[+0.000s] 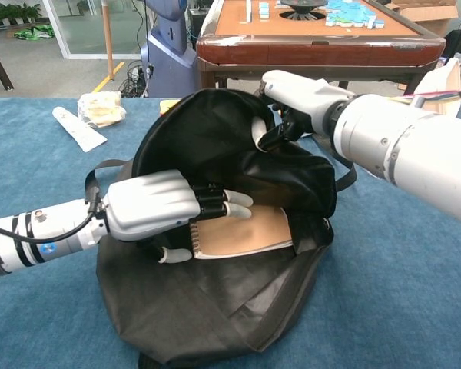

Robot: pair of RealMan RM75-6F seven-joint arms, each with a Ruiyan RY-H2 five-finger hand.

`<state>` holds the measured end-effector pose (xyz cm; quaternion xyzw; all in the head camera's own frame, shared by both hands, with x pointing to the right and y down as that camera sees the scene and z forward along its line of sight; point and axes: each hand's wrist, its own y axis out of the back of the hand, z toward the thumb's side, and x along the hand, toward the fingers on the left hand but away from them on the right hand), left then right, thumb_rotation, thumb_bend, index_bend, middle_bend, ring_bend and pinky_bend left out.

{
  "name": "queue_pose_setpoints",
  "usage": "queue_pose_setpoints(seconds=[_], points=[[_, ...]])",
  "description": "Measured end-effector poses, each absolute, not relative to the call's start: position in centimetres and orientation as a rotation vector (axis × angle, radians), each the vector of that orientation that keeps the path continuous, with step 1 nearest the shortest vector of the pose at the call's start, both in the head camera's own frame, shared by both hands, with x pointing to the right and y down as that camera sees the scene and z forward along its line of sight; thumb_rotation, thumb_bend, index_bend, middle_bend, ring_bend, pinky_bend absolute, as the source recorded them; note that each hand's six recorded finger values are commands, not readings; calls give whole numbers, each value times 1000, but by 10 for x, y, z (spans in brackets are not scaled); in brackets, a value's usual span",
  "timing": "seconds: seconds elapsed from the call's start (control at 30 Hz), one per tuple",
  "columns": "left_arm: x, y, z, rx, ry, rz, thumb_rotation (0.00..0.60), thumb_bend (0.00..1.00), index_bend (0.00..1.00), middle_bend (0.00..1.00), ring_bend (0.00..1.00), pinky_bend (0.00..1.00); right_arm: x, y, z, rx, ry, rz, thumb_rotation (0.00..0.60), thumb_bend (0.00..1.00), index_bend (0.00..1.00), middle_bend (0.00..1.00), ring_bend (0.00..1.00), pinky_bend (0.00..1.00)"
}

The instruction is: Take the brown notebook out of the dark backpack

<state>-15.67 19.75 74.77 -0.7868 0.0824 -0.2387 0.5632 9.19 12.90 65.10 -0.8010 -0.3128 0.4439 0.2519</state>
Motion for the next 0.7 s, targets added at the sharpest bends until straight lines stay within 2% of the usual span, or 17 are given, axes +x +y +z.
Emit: queue_pose_setpoints(seconds=[0.37, 0.7], points=[[-153, 195, 750, -1864, 210, -574, 600, 252, 118, 91, 125, 241, 96, 113, 662, -2164, -913, 1261, 600, 821, 672, 261, 94, 114], [-148, 192, 752, -1881, 230, -589, 600, 251, 172, 91, 125, 241, 97, 101, 671, -2160, -966, 1316, 600, 821, 672, 261, 94, 114]])
